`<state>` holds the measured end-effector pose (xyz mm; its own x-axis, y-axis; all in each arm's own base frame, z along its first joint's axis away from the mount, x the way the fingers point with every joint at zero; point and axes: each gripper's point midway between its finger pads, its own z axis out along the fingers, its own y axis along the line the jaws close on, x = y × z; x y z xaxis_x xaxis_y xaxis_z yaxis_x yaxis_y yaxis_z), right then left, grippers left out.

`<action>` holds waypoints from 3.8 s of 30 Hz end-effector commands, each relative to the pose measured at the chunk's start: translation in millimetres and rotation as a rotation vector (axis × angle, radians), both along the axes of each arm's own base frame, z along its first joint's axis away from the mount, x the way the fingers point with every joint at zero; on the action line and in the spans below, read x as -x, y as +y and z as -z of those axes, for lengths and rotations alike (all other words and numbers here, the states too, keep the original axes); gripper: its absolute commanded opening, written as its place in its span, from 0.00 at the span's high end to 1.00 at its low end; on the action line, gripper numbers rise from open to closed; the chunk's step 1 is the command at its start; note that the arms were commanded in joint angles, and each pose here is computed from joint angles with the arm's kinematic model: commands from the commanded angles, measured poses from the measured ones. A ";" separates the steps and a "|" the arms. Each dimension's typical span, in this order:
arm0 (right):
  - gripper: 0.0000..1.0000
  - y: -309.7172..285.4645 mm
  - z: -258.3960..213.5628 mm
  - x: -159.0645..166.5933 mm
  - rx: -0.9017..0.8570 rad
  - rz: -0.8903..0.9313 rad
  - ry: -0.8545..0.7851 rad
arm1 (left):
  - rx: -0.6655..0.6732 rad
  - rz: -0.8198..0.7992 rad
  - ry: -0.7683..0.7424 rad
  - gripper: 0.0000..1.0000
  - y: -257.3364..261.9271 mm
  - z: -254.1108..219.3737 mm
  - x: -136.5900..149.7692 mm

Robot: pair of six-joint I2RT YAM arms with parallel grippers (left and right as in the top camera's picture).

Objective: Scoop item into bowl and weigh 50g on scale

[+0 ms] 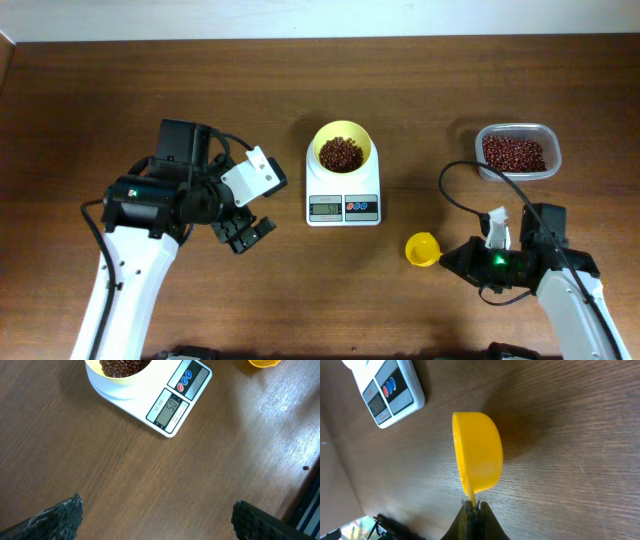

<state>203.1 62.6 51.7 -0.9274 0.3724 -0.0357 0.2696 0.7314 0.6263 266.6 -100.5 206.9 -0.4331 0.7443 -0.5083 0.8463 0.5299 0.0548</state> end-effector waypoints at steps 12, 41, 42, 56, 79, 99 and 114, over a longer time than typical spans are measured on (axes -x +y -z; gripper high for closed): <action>0.01 -15.6 30.0 33.2 0.127 0.030 0.162 | 0.002 0.015 -0.035 0.01 -0.6 -9.0 -1.9; 0.01 48.4 -213.2 24.3 0.174 -0.469 -1.150 | 0.002 0.015 -0.035 0.01 -0.7 -9.0 -1.9; 0.01 52.1 -210.9 26.1 0.179 -0.489 -1.191 | 0.002 0.015 -0.035 0.01 -0.6 -9.0 -1.9; 0.01 15.2 -184.0 8.7 0.364 -0.100 -1.349 | 0.002 0.015 -0.035 0.01 -0.6 -9.0 -1.9; 0.01 -13.2 -145.3 -35.2 0.605 0.010 -1.525 | 0.002 0.015 -0.035 0.01 -0.6 -9.0 -1.9; 0.01 -22.6 -108.3 -38.5 0.721 -0.059 -1.390 | 0.002 0.015 -0.035 0.01 -0.6 -9.0 -1.9; 0.01 -20.8 -108.4 -38.1 0.714 -0.066 -1.394 | 0.002 0.015 -0.032 0.01 -0.5 -8.7 -1.4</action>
